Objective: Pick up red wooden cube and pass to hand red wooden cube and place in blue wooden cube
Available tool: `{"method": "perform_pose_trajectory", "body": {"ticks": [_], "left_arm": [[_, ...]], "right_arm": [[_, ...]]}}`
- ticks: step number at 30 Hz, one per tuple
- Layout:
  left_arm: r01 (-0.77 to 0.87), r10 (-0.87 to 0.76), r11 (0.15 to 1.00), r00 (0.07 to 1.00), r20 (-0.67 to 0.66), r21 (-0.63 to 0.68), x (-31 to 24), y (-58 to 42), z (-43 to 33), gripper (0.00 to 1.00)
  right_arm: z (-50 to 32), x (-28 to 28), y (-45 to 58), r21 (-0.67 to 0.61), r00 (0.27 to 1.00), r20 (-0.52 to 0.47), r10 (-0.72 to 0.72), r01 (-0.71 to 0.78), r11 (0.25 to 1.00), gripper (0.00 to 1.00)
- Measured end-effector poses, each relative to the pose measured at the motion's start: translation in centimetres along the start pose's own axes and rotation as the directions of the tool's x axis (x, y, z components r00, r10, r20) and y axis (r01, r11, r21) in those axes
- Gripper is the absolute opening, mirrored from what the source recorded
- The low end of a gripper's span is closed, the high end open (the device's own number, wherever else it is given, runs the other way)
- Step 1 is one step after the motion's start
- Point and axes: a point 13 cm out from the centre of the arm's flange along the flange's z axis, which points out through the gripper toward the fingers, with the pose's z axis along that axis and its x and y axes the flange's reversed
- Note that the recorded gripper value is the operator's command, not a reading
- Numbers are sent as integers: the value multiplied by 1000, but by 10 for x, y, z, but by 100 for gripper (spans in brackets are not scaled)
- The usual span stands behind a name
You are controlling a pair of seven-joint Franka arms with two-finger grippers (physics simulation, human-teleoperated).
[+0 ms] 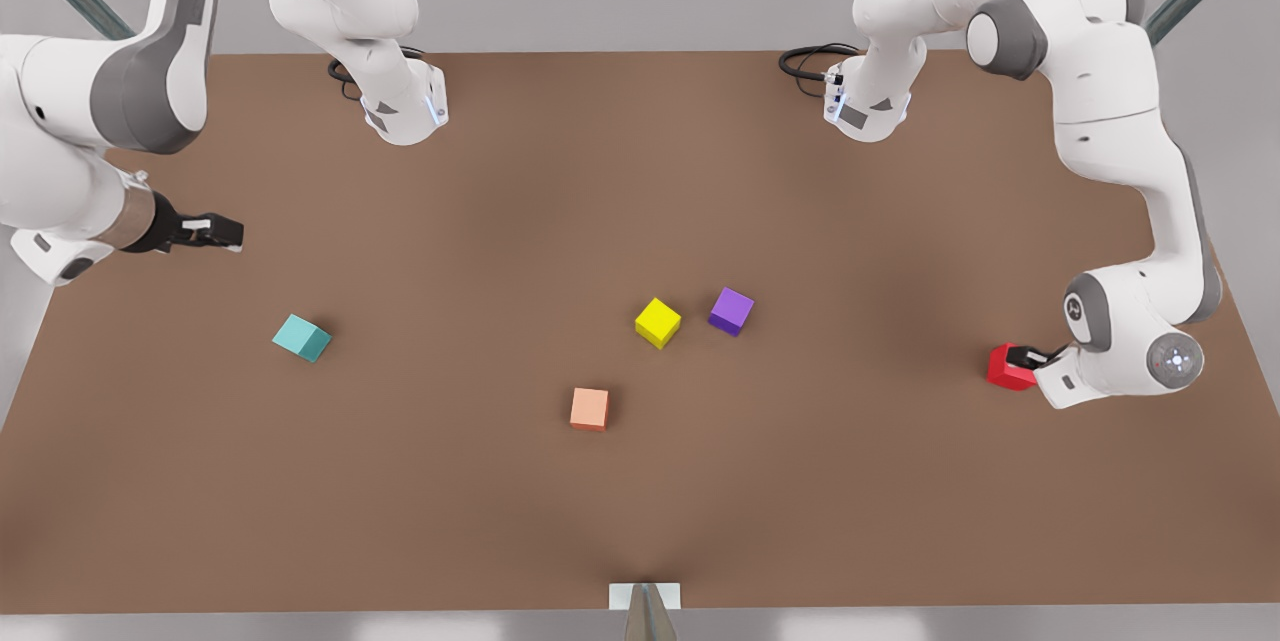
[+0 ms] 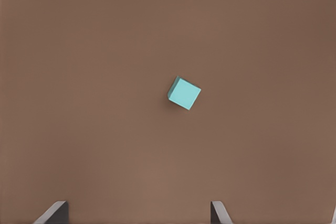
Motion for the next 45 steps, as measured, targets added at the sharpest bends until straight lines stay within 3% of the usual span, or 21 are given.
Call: {"method": "perform_pose_trajectory", "body": {"ticks": [14,33,36,41,45], "left_arm": [[-144,145,989,989,-37,33,11,-6,49,100],[127,-123,990,990,-64,65,14,-10,79,100],[153,-149,986,987,-68,63,13,-10,84,68],[183,-181,981,982,-45,66,2,-15,72,66],[254,-265,929,964,7,270,-32,-65,17,65]], "right_arm": [[8,-3,-1,-7,1000,-9,2,-2,1000,100],[12,-2,-1,-9,1000,-25,-4,4,1000,100],[13,-2,0,-10,1000,-27,-5,4,1000,100],[13,-2,0,-11,1000,-30,-6,6,1000,100],[13,-2,0,-10,1000,-30,-7,6,1000,100]]}}
